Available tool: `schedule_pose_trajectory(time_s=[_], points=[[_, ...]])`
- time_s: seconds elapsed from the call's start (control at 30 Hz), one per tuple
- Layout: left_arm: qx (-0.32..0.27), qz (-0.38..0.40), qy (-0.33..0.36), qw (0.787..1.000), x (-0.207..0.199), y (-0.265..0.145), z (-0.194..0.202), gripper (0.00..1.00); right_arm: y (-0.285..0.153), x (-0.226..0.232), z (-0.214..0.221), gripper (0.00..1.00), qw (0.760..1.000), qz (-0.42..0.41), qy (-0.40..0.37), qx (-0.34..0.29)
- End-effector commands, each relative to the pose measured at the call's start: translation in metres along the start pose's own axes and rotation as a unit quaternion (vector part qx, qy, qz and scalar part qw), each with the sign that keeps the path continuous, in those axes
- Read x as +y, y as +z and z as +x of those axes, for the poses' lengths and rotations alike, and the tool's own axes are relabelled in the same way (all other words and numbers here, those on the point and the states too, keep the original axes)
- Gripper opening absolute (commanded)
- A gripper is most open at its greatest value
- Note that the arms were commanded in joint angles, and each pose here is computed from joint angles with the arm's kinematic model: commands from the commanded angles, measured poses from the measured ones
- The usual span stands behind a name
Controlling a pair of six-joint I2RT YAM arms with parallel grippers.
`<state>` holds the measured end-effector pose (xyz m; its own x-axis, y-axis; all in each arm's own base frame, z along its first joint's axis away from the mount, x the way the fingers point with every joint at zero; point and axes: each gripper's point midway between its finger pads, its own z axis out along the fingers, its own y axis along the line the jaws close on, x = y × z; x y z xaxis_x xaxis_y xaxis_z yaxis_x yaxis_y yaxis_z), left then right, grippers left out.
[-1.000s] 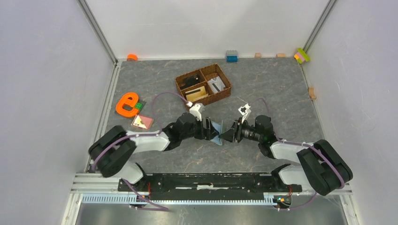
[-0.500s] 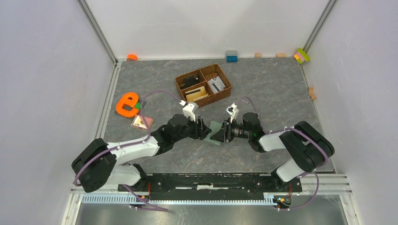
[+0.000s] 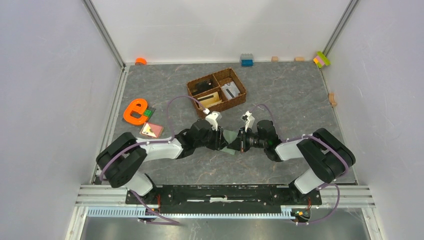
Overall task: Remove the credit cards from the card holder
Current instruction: Close the card holder at the center of the board.
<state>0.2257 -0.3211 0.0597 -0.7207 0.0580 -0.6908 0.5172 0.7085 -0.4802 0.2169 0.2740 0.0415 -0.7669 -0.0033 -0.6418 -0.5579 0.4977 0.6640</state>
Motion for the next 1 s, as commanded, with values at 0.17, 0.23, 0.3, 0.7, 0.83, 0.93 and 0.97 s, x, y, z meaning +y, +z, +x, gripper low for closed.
schedule_pose_trajectory(time_s=[0.17, 0.23, 0.3, 0.7, 0.83, 0.93, 0.97], points=[[0.035, -0.012, -0.016, 0.999, 0.008, 0.017, 0.007, 0.42, 0.008, -0.030, 0.013, 0.00, 0.997, 0.063, 0.020, 0.029], [0.039, -0.011, -0.028, 0.999, 0.010, 0.018, 0.008, 0.42, 0.010, -0.032, 0.014, 0.00, 0.997, 0.063, 0.023, 0.032], [0.041, -0.006, -0.044, 0.998, 0.012, 0.021, 0.012, 0.40, 0.009, -0.029, 0.011, 0.00, 0.998, 0.058, 0.019, 0.028], [0.070, 0.018, -0.064, 0.995, 0.008, 0.033, 0.024, 0.25, -0.016, -0.020, -0.050, 0.00, 0.988, 0.113, -0.079, -0.067], [0.074, 0.020, -0.072, 0.994, 0.009, 0.037, 0.026, 0.02, -0.013, -0.044, -0.041, 0.00, 0.984, 0.163, -0.060, -0.042], [0.076, 0.020, -0.074, 0.994, 0.009, 0.037, 0.027, 0.02, -0.008, -0.065, -0.023, 0.00, 0.979, 0.199, -0.039, 0.002], [0.076, 0.021, -0.073, 0.994, 0.009, 0.036, 0.027, 0.02, -0.008, -0.069, -0.020, 0.00, 0.978, 0.206, -0.035, 0.009]])
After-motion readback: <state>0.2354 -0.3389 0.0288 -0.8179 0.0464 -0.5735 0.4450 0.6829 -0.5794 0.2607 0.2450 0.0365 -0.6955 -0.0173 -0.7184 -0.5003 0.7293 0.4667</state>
